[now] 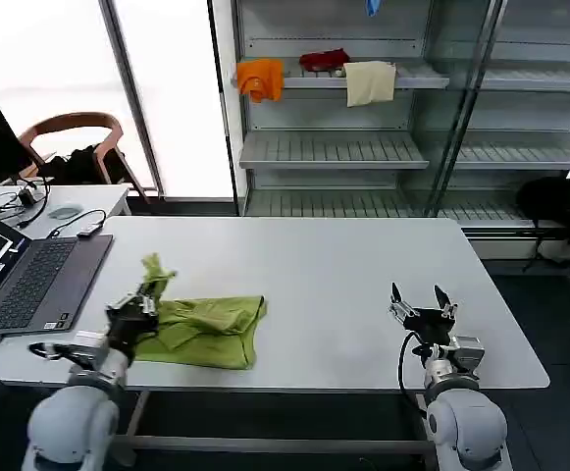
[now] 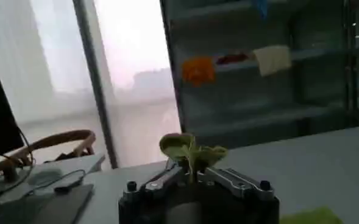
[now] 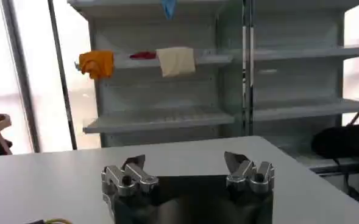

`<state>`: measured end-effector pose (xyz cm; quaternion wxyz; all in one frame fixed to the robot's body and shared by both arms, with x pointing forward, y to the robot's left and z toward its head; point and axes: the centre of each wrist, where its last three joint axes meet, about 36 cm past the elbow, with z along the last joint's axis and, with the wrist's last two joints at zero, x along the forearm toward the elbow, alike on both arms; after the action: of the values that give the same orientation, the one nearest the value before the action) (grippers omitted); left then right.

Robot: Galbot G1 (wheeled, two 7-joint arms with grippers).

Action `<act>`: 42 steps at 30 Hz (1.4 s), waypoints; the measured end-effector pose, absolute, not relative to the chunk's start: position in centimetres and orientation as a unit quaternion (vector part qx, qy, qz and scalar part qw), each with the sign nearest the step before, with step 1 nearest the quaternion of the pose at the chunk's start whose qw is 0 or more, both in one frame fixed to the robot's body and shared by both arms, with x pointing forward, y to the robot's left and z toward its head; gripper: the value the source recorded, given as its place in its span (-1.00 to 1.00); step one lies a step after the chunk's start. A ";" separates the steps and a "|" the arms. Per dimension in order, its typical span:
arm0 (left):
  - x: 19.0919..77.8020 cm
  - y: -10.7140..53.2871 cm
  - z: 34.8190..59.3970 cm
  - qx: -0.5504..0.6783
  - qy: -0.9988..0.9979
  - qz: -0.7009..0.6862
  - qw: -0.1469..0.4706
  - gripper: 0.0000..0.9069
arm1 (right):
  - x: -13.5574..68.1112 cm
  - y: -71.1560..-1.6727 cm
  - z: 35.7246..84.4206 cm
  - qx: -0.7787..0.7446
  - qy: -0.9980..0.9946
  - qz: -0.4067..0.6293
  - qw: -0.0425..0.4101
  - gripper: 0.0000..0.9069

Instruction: Fold and organize the clothes.

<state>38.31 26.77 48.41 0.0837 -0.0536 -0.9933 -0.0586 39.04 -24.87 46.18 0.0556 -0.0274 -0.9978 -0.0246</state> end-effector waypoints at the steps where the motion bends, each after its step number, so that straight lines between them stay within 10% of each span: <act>1: 38.3 26.0 48.2 -0.062 -0.993 -0.054 0.089 -1.00 | 39.0 -24.8 46.2 -0.027 -0.998 -0.025 0.055 1.00; 16: 39.1 18.7 44.3 -0.108 -0.981 -0.015 0.158 -0.96 | 39.0 -24.3 46.3 -0.025 -0.998 -0.022 0.053 1.00; 17: 39.1 18.4 44.0 -0.110 -0.981 -0.015 0.162 0.98 | 39.0 -24.3 46.3 -0.025 -0.998 -0.022 0.052 1.00; 42: 38.4 15.5 42.3 -0.134 -0.973 0.035 0.184 1.00 | 39.2 -23.9 46.5 -0.024 -0.998 -0.015 0.050 1.00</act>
<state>38.36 15.50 42.31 0.1844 -0.1343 -0.9730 0.0351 39.16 -23.95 46.46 0.0503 -0.0244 -0.9983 -0.0154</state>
